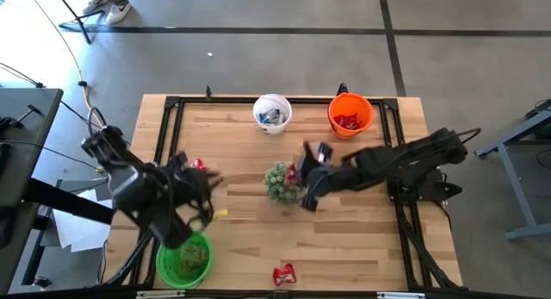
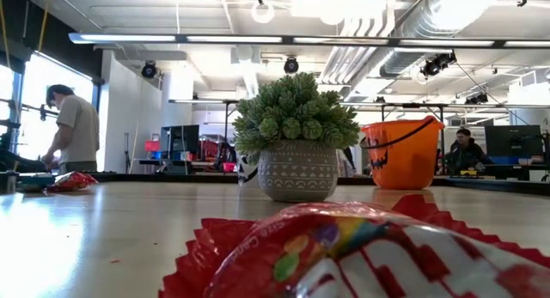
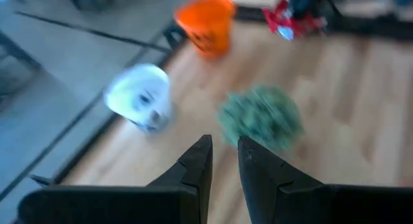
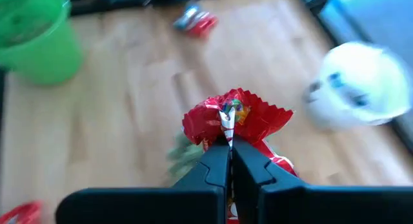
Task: Sort candy
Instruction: Put the red candy into the orange bucket
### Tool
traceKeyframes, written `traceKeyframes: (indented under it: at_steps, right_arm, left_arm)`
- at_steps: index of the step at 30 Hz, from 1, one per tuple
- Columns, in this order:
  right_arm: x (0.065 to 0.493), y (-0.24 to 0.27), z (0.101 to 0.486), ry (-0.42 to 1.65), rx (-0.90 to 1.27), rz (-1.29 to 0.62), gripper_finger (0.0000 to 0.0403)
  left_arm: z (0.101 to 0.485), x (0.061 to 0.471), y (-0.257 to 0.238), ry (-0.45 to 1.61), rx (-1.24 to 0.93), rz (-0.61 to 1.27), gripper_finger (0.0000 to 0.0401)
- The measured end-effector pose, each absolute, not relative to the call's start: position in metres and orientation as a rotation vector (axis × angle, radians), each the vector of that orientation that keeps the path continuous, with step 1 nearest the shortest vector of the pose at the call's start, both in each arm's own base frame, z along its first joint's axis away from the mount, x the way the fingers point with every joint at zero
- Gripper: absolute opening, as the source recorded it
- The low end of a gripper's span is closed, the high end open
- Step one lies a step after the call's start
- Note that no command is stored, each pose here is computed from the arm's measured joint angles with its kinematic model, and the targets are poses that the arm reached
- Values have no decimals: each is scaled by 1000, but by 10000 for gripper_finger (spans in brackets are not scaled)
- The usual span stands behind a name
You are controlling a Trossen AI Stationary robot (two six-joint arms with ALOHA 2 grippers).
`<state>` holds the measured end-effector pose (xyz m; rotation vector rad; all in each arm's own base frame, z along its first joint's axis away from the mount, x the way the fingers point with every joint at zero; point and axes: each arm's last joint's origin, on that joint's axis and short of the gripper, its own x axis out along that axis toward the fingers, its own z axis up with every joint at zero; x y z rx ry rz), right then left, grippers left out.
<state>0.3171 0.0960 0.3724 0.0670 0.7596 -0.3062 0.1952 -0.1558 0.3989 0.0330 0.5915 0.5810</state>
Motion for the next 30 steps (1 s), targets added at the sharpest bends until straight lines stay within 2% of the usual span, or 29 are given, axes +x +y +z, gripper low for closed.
traceKeyframes:
  at_steps: [7, 13, 18, 24, 26, 30]
  right_arm:
    - [303, 48, 398, 678, 38, -458, 2]
    - [295, 7, 407, 670, 30, -581, 2]
    - [291, -30, 405, 708, 45, -696, 2]
    - [283, -74, 405, 695, 124, -852, 2]
    - [279, -88, 405, 678, 181, -911, 2]
    - [270, -113, 404, 662, 279, -995, 2]
  left_arm:
    - [424, 190, -106, 449, -24, 750, 62]
    - [433, 190, -73, 447, 42, 865, 62]
    - [437, 194, -48, 475, 237, 992, 62]
    - [446, 194, -16, 505, 617, 1262, 62]
    - [453, 185, 2, 548, 617, 1344, 62]
    - [463, 165, 29, 554, 479, 1454, 62]
